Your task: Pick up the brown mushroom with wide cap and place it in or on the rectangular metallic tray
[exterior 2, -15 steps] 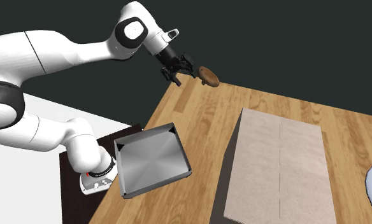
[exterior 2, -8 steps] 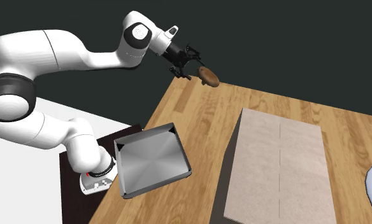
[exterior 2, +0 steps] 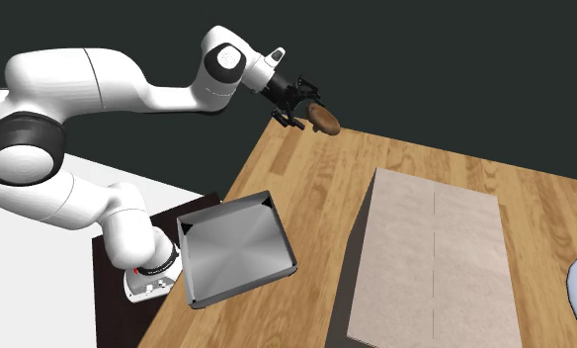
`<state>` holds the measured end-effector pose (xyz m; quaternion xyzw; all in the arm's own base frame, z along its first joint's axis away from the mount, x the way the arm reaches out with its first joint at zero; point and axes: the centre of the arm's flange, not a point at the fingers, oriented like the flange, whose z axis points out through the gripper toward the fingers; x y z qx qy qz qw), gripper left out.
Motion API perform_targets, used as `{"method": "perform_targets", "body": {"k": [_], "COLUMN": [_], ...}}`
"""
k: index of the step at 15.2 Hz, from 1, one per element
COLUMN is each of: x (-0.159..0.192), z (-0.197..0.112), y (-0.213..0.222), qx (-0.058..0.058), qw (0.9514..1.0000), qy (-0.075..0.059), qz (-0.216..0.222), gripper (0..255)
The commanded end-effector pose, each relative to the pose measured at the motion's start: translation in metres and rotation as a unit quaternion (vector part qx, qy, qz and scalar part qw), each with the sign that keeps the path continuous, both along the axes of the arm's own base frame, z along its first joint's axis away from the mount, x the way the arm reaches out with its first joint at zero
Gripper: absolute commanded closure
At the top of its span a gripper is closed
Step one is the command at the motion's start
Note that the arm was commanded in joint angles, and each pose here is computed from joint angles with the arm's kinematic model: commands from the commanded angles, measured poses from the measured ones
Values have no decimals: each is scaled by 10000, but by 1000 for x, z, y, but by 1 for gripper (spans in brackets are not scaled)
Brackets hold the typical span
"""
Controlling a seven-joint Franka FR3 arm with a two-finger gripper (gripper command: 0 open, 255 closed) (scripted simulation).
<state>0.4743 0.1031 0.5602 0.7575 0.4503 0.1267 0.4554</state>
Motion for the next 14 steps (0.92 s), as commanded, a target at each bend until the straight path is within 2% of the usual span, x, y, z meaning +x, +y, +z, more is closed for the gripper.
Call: {"method": "perform_targets", "body": {"k": [1,5,6,14], "x": [0,0,0,1], "z": [0,0,0,0], "y": [0,0,0,-1], "qx": [0,0,0,-1], "qw": [10000,10000,10000,10000], "qy": [-1,-1,-1,-1], "qz": [1,1,1,1], "gripper": [0,0,255,255]}}
